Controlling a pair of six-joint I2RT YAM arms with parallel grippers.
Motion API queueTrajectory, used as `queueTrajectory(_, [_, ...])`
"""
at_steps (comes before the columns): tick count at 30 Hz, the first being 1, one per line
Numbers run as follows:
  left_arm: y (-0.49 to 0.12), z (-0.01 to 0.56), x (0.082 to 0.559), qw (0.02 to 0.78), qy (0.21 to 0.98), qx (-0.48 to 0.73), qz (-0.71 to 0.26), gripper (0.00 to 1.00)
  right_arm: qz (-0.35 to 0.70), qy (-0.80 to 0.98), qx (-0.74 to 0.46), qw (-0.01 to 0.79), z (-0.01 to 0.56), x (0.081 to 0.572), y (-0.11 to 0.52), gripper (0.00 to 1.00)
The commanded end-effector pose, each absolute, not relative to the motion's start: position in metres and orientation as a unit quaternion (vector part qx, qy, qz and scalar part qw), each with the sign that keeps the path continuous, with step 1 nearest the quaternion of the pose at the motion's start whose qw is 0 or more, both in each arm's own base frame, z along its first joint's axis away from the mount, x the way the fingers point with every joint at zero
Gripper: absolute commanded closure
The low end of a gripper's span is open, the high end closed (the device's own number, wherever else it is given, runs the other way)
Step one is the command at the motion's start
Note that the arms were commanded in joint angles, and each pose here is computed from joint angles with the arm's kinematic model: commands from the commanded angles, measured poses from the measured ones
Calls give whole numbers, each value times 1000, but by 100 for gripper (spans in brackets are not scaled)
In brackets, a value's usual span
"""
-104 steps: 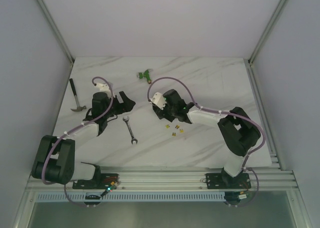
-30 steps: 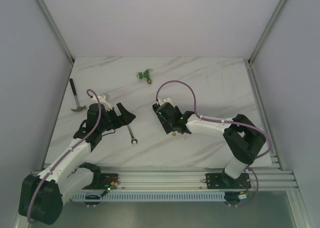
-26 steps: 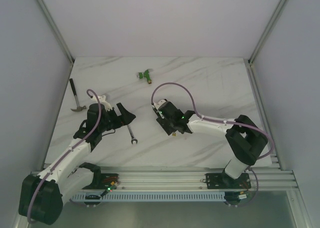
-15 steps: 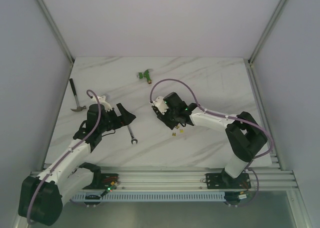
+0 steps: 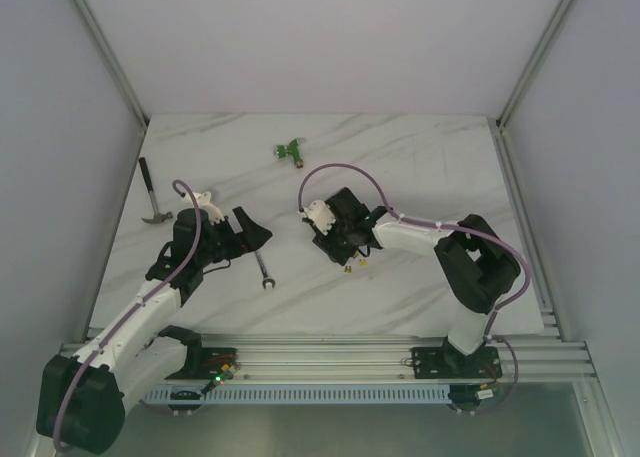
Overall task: Snap on the fuse box
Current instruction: Pick up the fuse from the center of the board.
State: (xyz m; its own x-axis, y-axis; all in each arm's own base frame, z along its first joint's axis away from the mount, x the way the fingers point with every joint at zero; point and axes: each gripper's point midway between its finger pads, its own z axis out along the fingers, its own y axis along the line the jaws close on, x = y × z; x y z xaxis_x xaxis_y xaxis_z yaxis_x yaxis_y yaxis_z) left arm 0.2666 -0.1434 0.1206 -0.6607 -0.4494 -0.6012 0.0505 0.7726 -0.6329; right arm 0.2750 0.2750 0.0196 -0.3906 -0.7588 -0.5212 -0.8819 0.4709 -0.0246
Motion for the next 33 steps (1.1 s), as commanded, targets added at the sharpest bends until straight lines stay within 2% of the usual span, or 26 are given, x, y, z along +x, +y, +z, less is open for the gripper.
queueTrajectory(1, [-149, 120, 261, 384, 856, -108, -329, 0, 137, 834, -489, 214, 13, 268, 275, 47])
queueTrajectory(18, [-151, 121, 259, 381, 856, -104, -334, 0, 150, 856, -454, 196, 18, 231, 264, 48])
queueTrajectory(27, [-151, 120, 259, 380, 856, -103, -334, 0, 92, 887, -378, 249, 36, 262, 270, 50])
queueTrajectory(33, [-152, 120, 259, 379, 857, -102, -335, 0, 66, 918, -302, 248, 42, 269, 276, 52])
